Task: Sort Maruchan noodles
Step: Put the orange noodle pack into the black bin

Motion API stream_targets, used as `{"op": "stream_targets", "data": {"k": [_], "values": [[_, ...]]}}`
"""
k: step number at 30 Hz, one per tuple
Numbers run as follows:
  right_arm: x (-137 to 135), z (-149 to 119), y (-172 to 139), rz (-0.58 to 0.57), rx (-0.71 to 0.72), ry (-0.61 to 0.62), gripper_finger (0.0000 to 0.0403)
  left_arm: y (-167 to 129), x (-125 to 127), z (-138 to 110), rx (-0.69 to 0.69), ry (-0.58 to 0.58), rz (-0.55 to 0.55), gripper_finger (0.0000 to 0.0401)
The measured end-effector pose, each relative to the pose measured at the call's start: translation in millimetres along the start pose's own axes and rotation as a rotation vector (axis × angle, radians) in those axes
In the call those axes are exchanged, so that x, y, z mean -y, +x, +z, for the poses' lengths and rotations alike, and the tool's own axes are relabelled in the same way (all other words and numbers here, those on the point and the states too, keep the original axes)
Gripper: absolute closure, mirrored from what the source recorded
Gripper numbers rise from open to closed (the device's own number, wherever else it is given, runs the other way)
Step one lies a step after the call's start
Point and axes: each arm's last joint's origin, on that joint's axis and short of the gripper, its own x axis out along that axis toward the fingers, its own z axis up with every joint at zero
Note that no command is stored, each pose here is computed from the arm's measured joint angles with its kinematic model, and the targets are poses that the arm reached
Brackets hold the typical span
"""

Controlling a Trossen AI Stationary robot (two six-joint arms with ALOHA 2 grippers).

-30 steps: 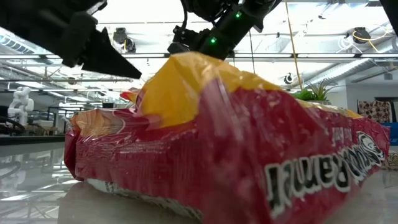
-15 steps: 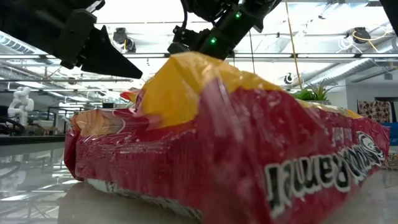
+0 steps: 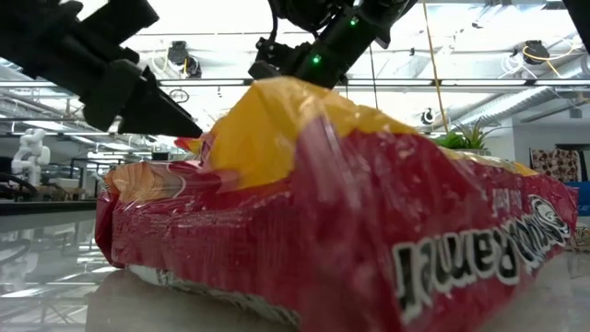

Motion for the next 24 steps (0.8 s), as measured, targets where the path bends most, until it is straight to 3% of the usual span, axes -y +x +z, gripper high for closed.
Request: {"op": "stream_targets", "data": {"k": [8, 17, 24], "values": [[-1, 2, 0, 0.005, 0.023, 0.010, 0.0403, 15, -10, -6, -0.053, -0.082, 0.019, 0.0054], [-1, 2, 0, 0.006, 0.023, 0.011, 0.0403, 17, -15, -17, -0.063, -0.084, 0.056, 0.0054], [-1, 2, 0, 0.009, 0.022, 0.011, 0.0403, 27, -27, -37, -0.120, -0.132, 0.092, 0.0054]]}}
